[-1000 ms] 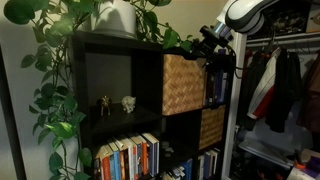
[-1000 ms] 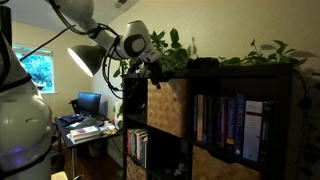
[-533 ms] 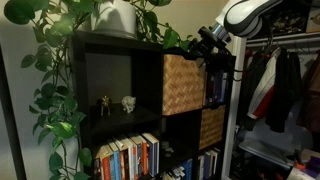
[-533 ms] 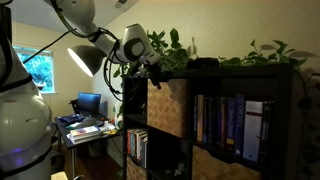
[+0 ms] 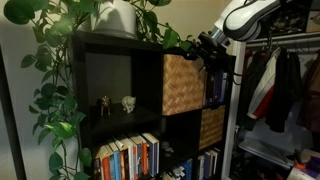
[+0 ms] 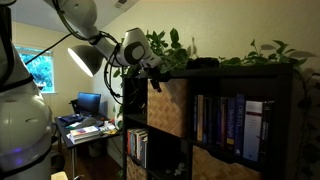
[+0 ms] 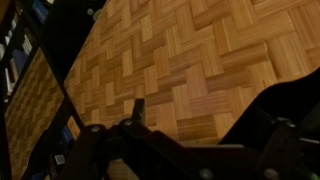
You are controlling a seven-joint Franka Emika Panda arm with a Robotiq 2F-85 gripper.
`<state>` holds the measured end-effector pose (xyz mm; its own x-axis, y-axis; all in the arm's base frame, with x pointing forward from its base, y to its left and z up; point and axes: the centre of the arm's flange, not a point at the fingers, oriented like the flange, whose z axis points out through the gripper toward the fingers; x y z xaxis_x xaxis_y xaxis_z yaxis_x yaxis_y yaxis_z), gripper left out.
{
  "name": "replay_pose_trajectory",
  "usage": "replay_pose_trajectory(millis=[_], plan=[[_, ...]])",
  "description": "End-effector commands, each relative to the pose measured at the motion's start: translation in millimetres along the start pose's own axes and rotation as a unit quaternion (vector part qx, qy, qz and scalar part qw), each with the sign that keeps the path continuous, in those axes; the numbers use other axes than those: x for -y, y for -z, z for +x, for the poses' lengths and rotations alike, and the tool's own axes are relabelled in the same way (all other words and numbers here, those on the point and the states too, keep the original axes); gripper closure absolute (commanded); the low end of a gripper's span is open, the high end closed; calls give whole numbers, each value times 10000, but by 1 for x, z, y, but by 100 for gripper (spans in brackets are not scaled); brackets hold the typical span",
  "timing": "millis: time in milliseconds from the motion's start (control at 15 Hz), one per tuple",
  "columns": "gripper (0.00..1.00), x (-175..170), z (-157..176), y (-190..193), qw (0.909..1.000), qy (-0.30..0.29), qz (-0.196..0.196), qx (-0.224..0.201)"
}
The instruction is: Open the top drawer, put the objects on the counter in, then close the drawer
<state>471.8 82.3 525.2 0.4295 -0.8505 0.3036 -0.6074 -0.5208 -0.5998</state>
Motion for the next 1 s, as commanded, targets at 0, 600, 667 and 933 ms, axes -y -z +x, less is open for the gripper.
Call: replay_pose_trajectory(millis=[0,600,667,933], plan=[[0,-11,-5,3,9993,275,-64,224],[0,-17,13,25,9829,773,-436,1611],[0,-17,12,28,9813,851,-512,1649],[0,-19,10,35,9760,1040,-690,1785]])
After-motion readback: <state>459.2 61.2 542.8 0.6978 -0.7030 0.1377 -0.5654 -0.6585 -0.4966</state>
